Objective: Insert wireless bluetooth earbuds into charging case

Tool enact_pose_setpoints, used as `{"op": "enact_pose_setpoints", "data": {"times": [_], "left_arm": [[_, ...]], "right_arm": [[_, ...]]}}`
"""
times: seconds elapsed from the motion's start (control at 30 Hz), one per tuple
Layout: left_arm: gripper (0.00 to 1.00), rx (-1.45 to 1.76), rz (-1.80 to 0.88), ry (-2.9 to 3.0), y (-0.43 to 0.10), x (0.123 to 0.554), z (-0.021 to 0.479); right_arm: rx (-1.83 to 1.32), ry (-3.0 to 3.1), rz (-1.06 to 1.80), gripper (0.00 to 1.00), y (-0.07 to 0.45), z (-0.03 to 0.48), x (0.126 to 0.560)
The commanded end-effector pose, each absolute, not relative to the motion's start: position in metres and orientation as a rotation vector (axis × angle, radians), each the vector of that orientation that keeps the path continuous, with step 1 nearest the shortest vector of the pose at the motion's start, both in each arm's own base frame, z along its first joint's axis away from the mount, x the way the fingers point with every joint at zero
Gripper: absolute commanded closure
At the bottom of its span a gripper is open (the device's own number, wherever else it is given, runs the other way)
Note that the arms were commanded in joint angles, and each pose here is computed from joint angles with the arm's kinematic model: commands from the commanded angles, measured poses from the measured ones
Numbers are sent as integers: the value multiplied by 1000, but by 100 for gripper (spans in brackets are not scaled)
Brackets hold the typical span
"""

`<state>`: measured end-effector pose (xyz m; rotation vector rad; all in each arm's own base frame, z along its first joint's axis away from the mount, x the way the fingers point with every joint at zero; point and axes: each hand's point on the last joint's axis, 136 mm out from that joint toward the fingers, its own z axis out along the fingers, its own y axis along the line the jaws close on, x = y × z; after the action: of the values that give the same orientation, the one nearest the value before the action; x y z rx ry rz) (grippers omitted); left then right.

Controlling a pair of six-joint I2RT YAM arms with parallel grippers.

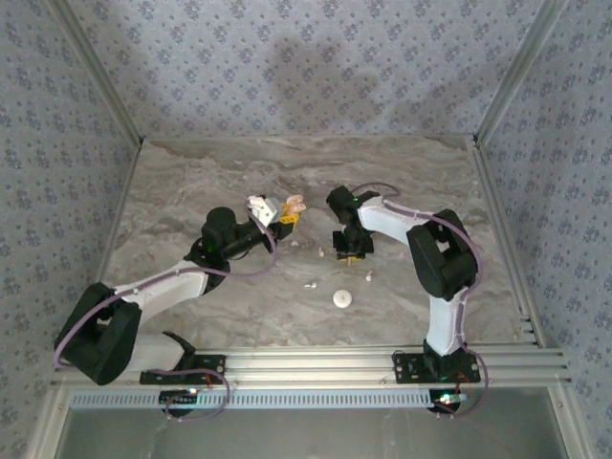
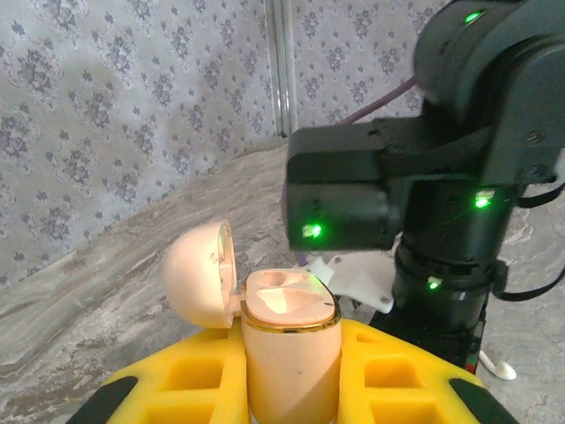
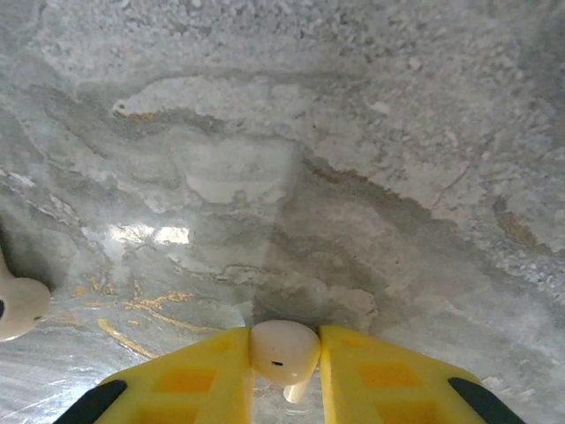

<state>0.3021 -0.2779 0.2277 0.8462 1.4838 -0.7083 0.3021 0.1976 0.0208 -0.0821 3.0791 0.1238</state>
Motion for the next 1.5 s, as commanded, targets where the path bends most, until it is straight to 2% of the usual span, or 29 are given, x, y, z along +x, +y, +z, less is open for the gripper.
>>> {"op": "enact_pose_setpoints", "data": {"times": [0.0, 0.4, 1.1, 1.47], "left_arm": [[89, 824, -738, 1460, -279, 304, 228], [89, 895, -837, 1425, -290, 279, 218], [89, 942, -884, 1291, -301, 267, 253], [89, 923, -938, 1227, -308, 260, 276]], "right_arm": [[1, 2944, 186, 73, 195, 34, 313], [-93, 2534, 432, 74, 206, 110, 327], [-360, 1983, 800, 74, 245, 283, 305], [-521, 1771, 832, 73, 264, 313, 300]]}}
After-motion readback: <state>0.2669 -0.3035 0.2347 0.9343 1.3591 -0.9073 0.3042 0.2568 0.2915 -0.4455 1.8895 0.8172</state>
